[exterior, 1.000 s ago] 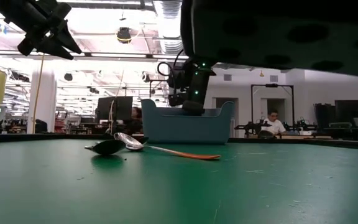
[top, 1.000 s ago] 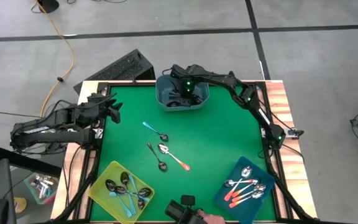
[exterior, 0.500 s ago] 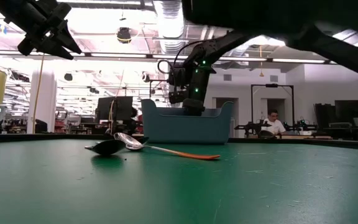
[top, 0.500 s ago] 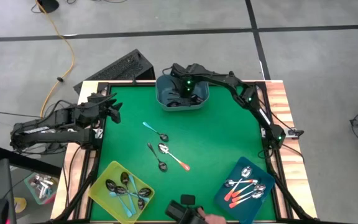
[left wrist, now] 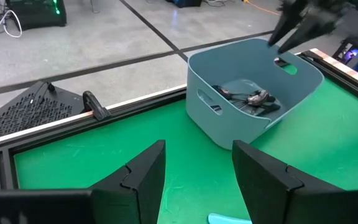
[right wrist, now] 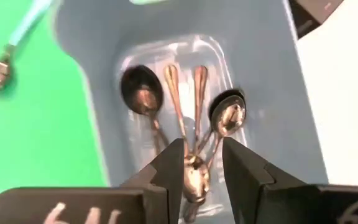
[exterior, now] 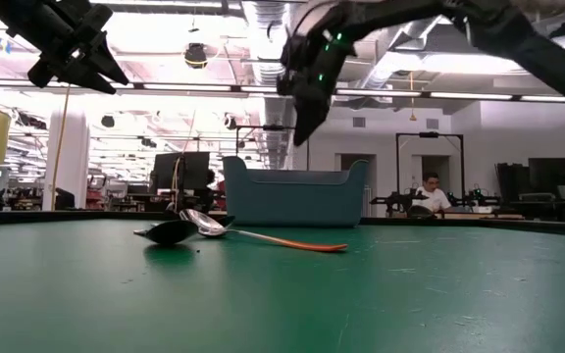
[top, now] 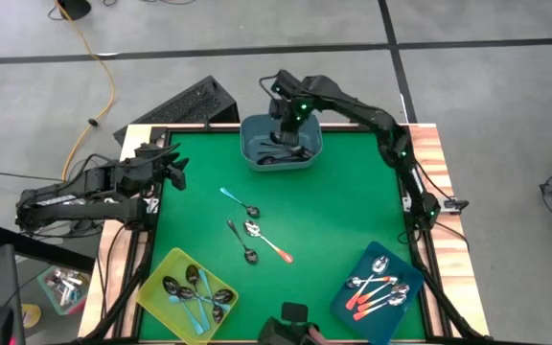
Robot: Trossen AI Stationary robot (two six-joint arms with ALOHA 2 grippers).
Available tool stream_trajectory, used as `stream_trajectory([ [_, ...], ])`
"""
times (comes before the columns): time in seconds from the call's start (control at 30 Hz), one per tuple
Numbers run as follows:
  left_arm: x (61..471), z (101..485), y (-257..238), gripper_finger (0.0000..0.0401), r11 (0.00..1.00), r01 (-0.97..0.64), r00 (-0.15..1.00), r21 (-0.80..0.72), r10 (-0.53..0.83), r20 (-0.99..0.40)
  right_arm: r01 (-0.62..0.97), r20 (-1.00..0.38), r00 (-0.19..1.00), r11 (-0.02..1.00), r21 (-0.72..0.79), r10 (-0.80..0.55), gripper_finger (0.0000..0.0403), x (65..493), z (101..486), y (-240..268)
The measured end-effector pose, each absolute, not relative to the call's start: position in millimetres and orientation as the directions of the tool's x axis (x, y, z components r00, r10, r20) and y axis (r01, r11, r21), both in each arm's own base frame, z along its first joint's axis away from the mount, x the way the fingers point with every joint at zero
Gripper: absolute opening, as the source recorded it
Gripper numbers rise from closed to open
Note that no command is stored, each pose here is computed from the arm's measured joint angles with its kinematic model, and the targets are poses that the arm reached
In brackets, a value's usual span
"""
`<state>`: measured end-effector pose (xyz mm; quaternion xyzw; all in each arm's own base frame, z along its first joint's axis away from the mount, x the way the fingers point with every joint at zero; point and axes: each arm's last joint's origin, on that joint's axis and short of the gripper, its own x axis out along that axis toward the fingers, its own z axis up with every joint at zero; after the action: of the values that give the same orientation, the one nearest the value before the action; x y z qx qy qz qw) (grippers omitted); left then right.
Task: Sort silverware by color (type)
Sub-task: Put the orange spoon into the blue bin
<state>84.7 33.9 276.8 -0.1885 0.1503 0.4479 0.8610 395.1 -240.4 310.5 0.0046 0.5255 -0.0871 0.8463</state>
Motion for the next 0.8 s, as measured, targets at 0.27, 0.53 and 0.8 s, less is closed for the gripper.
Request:
stream_trajectory([
  [0.27,84.7,276.6,33.8,0.017,0.531,-0.825,0.558,-0.193,0.709,-0.431,0.217,-0.836,0.527,0.975,-0.038,-0.15,0.012,381.8,367.8,-192.6],
  [0.53,85.7,276.1,32.5,0.017,0.552,-0.799,0.594,-0.237,0.667,-0.449,0.238,-0.862,0.503,0.968,0.075,-0.057,0.012,387.2,381.1,-126.8],
  [0.8,86.2,275.9,31.9,0.017,0.554,-0.787,0.612,-0.271,0.645,-0.457,0.249,-0.886,0.451,0.968,0.008,-0.109,0.012,401.6,378.7,-44.7],
])
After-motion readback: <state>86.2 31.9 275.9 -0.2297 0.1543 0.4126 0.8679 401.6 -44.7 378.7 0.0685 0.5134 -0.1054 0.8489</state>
